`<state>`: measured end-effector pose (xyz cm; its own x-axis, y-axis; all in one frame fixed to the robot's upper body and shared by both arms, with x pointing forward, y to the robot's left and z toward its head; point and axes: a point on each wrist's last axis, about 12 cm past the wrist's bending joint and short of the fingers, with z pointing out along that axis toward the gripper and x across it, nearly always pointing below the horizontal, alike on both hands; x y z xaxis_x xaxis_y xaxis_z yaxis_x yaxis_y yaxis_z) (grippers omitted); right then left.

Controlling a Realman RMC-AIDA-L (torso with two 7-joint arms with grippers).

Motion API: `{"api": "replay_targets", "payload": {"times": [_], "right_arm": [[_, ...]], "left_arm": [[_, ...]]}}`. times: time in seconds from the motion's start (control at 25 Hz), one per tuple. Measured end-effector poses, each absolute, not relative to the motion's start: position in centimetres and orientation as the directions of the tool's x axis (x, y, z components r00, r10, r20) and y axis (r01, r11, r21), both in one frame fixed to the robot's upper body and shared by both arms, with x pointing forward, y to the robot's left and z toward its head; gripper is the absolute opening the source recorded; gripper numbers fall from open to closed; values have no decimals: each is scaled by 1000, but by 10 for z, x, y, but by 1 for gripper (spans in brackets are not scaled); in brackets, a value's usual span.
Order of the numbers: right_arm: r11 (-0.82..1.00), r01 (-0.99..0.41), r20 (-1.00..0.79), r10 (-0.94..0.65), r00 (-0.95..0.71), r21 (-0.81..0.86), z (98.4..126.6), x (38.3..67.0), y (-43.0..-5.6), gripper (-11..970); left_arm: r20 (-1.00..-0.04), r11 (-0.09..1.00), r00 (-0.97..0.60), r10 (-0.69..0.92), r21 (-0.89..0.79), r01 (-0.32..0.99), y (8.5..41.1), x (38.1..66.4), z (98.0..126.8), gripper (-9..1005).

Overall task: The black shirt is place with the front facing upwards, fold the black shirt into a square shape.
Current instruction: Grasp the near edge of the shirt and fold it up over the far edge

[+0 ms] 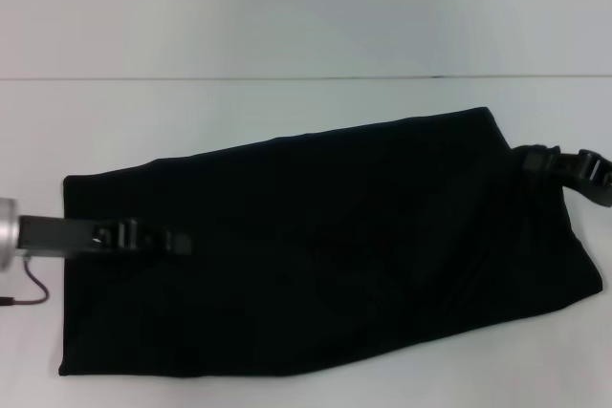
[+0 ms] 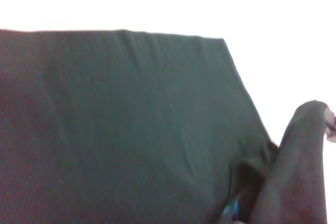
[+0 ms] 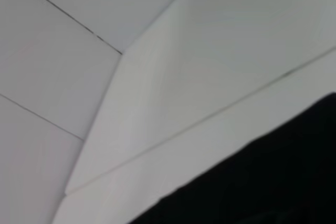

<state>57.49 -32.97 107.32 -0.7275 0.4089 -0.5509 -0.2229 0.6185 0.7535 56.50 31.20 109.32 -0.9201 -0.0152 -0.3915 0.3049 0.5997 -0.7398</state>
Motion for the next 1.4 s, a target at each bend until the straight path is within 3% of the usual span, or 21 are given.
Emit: {"api": "replay_targets", "payload": {"times": [0.28, 0.52, 0.92, 1.4], "right_arm": [[576, -266, -583, 480, -656, 773, 1083, 576, -334, 204], [588, -259, -605, 525, -599, 766, 1089, 594, -325, 209], [691, -196, -657, 502, -563, 696, 1091, 631, -294, 217], [831, -183, -762, 363, -536, 525, 1088, 654, -263, 227]], "left_arm": [[-516, 558, -815, -262, -770, 308, 355, 555, 1103, 72], [-564, 606, -742, -362, -747, 272, 369, 560, 1101, 73], [-608, 701, -696, -381, -681, 211, 364, 574, 1086, 71], [-658, 752, -659, -364, -625, 209, 338, 591, 1077, 70]]}}
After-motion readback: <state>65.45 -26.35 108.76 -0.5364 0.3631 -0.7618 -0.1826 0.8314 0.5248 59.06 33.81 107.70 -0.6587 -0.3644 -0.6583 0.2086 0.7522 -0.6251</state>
